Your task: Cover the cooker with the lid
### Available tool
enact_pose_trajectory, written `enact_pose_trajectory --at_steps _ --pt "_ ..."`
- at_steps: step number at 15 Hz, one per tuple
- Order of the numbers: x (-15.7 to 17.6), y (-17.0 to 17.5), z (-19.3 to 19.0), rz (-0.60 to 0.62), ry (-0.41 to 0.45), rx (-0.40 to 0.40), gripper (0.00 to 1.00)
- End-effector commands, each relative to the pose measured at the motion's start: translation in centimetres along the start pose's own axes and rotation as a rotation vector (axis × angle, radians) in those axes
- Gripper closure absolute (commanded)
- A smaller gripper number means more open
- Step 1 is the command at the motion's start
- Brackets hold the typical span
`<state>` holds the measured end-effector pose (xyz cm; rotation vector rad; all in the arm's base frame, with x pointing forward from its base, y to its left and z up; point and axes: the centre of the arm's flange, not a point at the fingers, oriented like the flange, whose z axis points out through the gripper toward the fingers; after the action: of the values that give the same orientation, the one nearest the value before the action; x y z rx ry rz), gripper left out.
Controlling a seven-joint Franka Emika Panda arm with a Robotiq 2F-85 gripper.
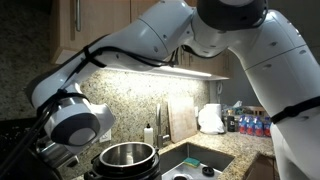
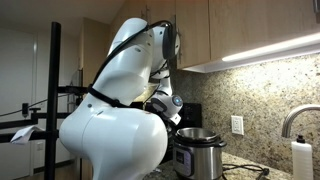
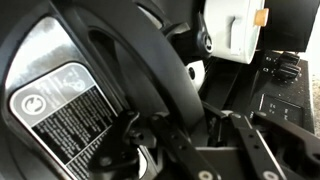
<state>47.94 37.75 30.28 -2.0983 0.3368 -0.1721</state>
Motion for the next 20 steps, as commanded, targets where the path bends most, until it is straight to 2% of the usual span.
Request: enact_pose_trajectory --at_steps 1,3,6,9,17,20 --pt "0.0 0.1 0.0 0.001 0.0 -0.001 0.97" --pt "-0.2 -0.3 -0.6 0.027 0.0 0.007 0.99" --pt "-0.3 -0.3 -1.8 0.141 -0.003 -0.008 0.99" --pt "-0.7 -0.8 -2.8 0.2 0.032 -0.014 0.99" --pt "-1.0 -4.6 -5.0 0.225 0.066 0.044 0.99" --pt "-1.4 -5.3 -6.9 0.257 0.11 0.073 0.99"
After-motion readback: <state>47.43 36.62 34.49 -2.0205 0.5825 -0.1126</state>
